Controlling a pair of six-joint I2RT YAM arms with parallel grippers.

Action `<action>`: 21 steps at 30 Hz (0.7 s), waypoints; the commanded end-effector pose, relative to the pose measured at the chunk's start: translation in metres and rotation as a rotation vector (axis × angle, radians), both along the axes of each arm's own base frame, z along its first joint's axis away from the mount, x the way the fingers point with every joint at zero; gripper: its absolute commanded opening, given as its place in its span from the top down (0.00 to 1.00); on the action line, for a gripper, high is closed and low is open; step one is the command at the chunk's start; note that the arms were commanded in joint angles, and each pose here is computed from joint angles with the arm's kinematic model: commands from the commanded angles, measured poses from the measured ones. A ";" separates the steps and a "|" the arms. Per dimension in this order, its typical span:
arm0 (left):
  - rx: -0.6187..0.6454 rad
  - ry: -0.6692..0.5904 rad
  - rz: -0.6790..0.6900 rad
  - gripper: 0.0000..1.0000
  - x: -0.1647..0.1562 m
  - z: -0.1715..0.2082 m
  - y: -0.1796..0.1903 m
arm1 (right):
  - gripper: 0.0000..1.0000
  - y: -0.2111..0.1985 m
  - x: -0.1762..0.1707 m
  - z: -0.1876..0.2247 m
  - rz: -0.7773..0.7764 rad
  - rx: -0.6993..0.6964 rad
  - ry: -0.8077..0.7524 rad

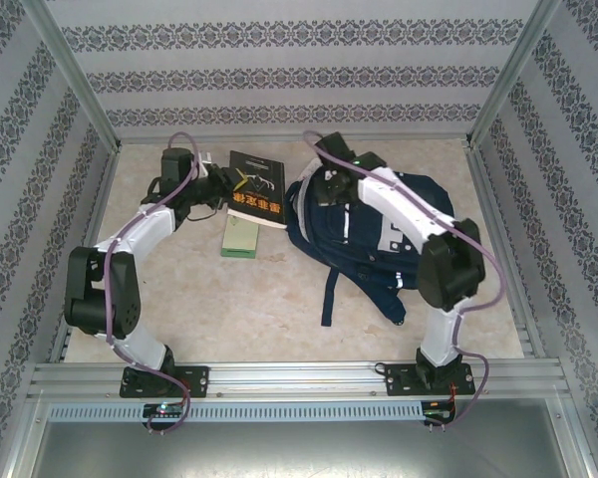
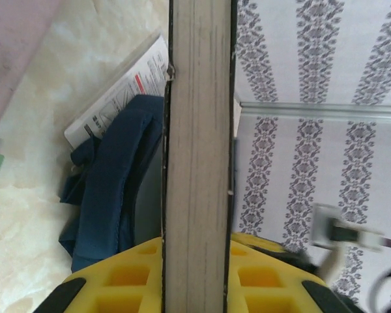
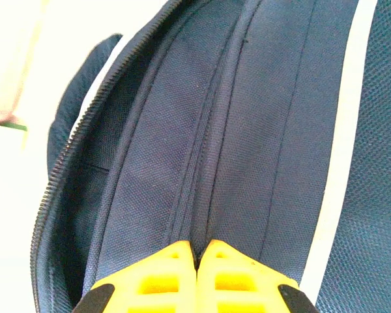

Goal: Pack the student bag

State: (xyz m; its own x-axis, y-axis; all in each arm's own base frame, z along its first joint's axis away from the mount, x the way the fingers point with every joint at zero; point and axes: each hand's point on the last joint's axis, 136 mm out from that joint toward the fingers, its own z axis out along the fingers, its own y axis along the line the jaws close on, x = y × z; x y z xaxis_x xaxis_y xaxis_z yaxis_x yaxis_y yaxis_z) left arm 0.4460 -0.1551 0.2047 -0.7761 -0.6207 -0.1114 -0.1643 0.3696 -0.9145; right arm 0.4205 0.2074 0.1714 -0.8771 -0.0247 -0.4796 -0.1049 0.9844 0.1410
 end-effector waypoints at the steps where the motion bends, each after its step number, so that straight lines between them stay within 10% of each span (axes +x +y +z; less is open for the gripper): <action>1: -0.007 -0.166 -0.017 1.00 0.011 0.036 -0.023 | 1.00 0.001 0.005 0.071 0.063 0.181 -0.152; 9: -0.038 -0.189 -0.067 1.00 0.016 0.021 -0.094 | 1.00 -0.012 -0.002 0.132 0.084 0.532 -0.208; 21: -0.087 -0.147 -0.158 1.00 0.017 -0.012 -0.211 | 1.00 -0.014 -0.011 0.153 0.111 0.592 -0.220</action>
State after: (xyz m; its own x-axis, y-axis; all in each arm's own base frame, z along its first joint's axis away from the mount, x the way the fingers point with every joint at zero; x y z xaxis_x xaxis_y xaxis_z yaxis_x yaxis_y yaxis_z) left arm 0.4542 -0.3397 0.1462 -0.8640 -0.4860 -0.1316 -0.0826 0.3946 -0.9151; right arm 0.4106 0.1789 0.2576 -0.8554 0.1980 -0.4787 -0.1276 0.8150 0.5652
